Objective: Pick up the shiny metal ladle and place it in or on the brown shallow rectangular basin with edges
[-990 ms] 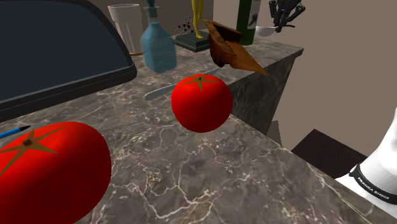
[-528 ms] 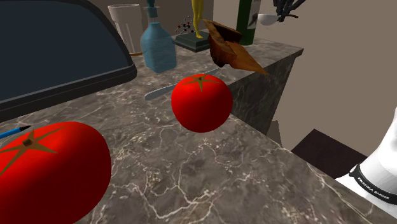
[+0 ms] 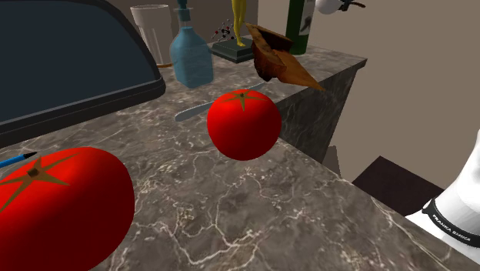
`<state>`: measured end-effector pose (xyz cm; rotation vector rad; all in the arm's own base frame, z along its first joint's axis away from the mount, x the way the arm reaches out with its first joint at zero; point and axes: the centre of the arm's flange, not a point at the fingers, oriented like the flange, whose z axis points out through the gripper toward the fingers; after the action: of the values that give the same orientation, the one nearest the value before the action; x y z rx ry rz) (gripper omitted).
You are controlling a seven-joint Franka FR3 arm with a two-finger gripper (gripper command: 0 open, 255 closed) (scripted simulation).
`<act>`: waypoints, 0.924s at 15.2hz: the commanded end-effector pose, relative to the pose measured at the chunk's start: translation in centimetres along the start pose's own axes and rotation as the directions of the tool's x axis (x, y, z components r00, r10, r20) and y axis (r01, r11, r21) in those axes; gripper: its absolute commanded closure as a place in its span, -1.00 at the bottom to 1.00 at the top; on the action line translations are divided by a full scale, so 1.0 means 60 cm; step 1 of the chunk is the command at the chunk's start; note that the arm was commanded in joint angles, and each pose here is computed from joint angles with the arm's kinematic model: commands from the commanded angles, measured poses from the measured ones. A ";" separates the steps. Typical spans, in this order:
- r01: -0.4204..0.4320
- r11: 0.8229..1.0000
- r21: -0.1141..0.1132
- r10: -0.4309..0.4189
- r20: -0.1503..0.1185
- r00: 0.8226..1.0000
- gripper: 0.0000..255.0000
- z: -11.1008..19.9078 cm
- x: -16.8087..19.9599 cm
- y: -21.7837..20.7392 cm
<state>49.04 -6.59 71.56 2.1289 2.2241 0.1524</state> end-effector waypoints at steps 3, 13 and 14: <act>0.000 1.000 0.000 0.000 0.000 1.000 1.00 -0.031 0.002 0.002; 0.000 1.000 0.000 0.000 0.000 1.000 1.00 -0.030 0.209 0.076; 0.000 1.000 0.000 0.000 0.000 1.000 1.00 -0.030 0.230 0.083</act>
<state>52.65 6.27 74.07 2.1278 2.2254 0.1520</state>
